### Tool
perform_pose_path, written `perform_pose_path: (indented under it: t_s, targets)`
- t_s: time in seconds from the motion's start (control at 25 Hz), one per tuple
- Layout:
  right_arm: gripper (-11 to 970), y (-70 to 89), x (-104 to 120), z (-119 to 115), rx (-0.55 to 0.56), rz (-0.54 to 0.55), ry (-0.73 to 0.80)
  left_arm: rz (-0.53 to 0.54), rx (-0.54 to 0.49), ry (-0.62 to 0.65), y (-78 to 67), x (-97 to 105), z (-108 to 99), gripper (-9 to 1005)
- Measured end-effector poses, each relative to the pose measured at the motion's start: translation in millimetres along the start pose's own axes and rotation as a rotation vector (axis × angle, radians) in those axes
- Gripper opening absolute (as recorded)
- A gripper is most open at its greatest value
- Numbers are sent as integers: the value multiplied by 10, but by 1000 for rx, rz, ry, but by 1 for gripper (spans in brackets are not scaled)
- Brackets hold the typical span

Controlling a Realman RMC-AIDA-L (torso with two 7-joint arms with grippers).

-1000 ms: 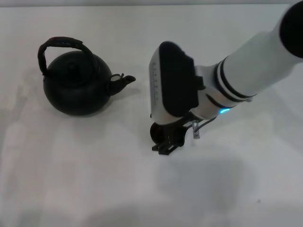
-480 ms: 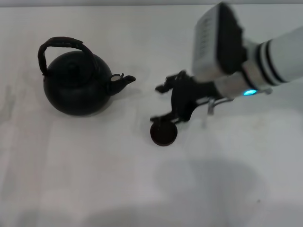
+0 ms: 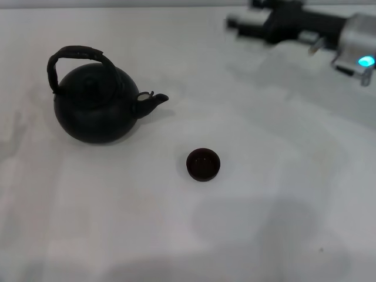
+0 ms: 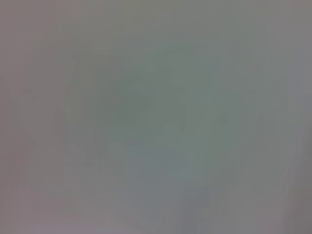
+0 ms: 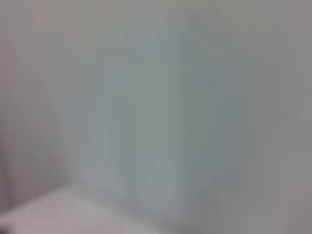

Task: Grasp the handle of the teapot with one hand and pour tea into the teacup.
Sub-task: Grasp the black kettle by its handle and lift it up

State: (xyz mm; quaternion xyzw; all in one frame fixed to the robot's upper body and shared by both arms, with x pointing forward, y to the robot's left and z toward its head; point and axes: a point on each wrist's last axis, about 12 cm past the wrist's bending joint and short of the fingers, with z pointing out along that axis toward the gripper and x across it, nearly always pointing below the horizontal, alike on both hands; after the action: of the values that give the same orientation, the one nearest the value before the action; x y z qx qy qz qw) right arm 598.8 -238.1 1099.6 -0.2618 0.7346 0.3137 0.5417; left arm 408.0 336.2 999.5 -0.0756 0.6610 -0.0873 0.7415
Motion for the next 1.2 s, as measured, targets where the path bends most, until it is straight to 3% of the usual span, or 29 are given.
perform_pose_path:
  t_s: [0.24,0.32,0.48,0.88,1.2]
  targets:
    - [846,-452,312,-513,374,145,-258,114,136,51,-45,14,73,874]
    - [845,-541,410,-684,481,164,-296,130,168,64,-56,21,82,874]
    - [845,-614,512,-891,590,136,-308,149,234,89,-110,45,92,874]
    - [845,-620,559,-892,620,125,-295,185,299,130,-159,83,203,873]
    - [846,-606,543,-856,606,115,-296,203,305,165,-215,122,449,873]
